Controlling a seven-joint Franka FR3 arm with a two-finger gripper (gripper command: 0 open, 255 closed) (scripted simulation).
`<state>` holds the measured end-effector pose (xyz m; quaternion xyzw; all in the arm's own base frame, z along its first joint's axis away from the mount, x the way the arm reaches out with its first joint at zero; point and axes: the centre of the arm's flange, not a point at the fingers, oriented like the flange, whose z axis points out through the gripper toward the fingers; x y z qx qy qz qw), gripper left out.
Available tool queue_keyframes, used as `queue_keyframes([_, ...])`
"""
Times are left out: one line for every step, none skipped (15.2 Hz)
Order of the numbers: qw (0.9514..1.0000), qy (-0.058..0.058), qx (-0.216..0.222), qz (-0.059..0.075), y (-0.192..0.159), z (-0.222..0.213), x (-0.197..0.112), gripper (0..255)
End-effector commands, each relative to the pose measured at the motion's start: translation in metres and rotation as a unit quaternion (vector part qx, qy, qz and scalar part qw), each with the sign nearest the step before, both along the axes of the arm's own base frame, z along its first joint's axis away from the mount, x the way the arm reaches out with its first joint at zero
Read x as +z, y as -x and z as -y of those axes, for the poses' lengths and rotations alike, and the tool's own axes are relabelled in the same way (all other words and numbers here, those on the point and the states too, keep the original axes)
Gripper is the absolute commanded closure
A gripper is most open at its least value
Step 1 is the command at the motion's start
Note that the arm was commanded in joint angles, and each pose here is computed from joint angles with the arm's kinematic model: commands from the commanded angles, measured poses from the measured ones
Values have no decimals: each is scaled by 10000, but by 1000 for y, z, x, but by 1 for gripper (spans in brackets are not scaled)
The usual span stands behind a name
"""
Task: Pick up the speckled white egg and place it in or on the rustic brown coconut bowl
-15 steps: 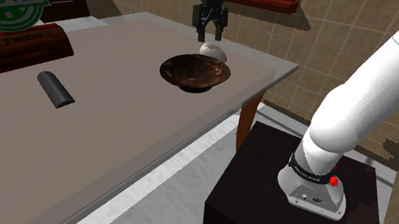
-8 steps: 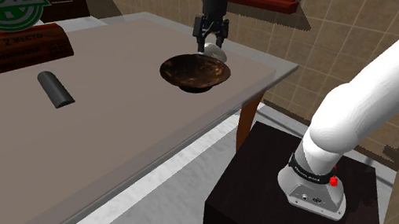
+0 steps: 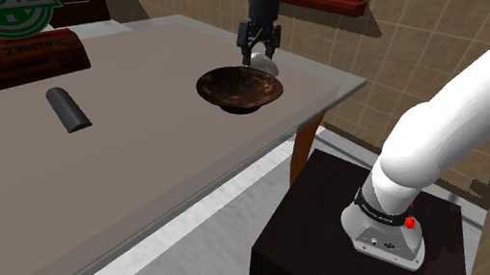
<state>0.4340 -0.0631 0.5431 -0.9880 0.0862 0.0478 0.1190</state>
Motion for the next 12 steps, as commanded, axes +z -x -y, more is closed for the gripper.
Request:
queue_keyframes([10000,0,0,0,0,0,0,255])
queue_keyframes([10000,0,0,0,0,0,0,255])
queue_keyframes([10000,0,0,0,0,0,0,255])
queue_keyframes([10000,0,0,0,0,0,0,255])
queue_keyframes([10000,0,0,0,0,0,0,255])
queue_keyframes([10000,0,0,0,0,0,0,255])
queue_keyframes([10000,0,0,0,0,0,0,255])
queue_keyframes([10000,0,0,0,0,0,0,255])
queue_keyframes([10000,0,0,0,0,0,0,255])
queue_keyframes([10000,0,0,0,0,0,0,255])
queue_keyframes([10000,0,0,0,0,0,5,255])
queue_keyframes([10000,0,0,0,0,0,11,255])
